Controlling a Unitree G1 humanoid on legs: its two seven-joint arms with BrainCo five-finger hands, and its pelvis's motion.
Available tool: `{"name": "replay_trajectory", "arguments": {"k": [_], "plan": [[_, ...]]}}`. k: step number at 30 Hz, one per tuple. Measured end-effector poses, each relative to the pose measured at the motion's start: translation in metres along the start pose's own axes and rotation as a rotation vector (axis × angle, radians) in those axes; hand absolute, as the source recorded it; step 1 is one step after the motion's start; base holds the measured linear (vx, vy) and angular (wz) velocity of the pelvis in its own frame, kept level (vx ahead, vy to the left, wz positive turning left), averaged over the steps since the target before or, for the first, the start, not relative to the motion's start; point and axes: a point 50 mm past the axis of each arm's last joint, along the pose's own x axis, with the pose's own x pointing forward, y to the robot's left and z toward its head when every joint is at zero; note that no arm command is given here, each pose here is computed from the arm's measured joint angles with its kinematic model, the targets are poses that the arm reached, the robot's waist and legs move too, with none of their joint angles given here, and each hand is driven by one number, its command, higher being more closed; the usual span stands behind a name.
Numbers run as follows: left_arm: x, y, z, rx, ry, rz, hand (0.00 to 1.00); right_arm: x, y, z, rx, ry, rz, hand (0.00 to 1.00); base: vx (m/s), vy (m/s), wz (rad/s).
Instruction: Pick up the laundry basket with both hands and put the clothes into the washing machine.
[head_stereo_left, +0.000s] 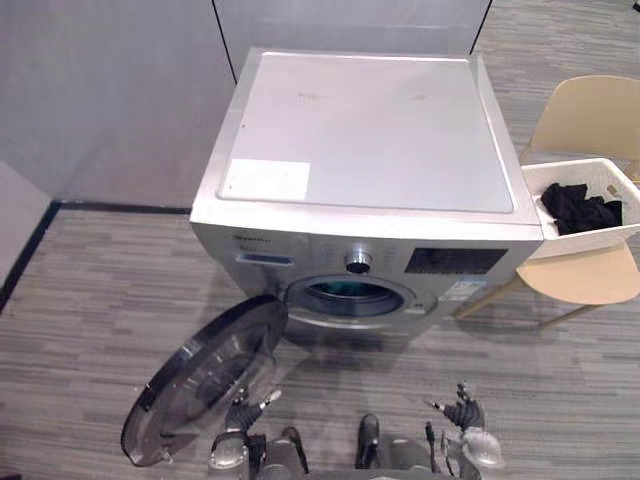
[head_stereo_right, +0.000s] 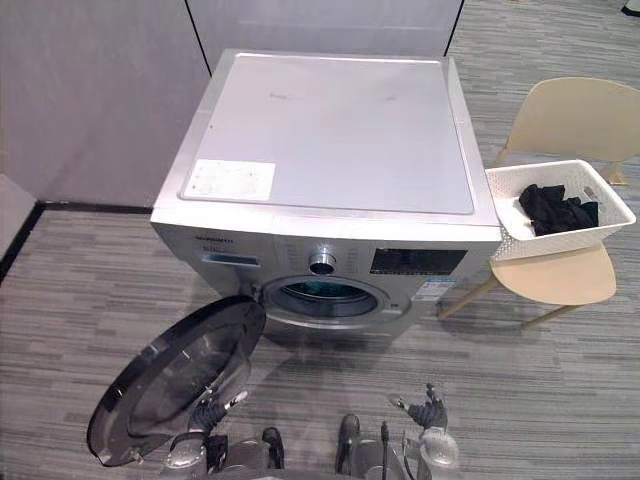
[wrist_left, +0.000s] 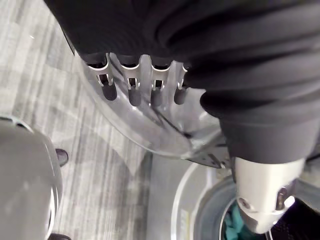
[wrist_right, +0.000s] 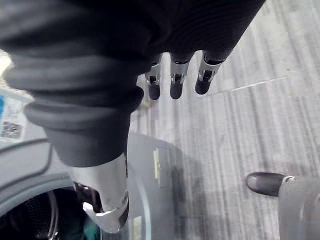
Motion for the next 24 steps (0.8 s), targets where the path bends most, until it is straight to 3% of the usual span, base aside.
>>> {"name": "replay_trajectory", "arguments": {"k": [11,17,24], "plan": [[0.000,0.007,-0.017,0.104,0.081,0.006,0.00,0.008,0.005,0.011,0.058,0.006,0.001,0.00,0.01,0.041,-0.60],[0.003,0.014,-0.015,0.152,0.083,0.017,0.00,0.013,0.019,0.025,0.090,-0.001,0.031,0.00,-0.04,-0.124,-1.99],[0.005,0.004,-0.002,0.124,0.032,0.016,0.00,0.014,0.005,0.014,0.036,0.045,-0.013,0.00,0.25,-0.216,-2.45]]}}
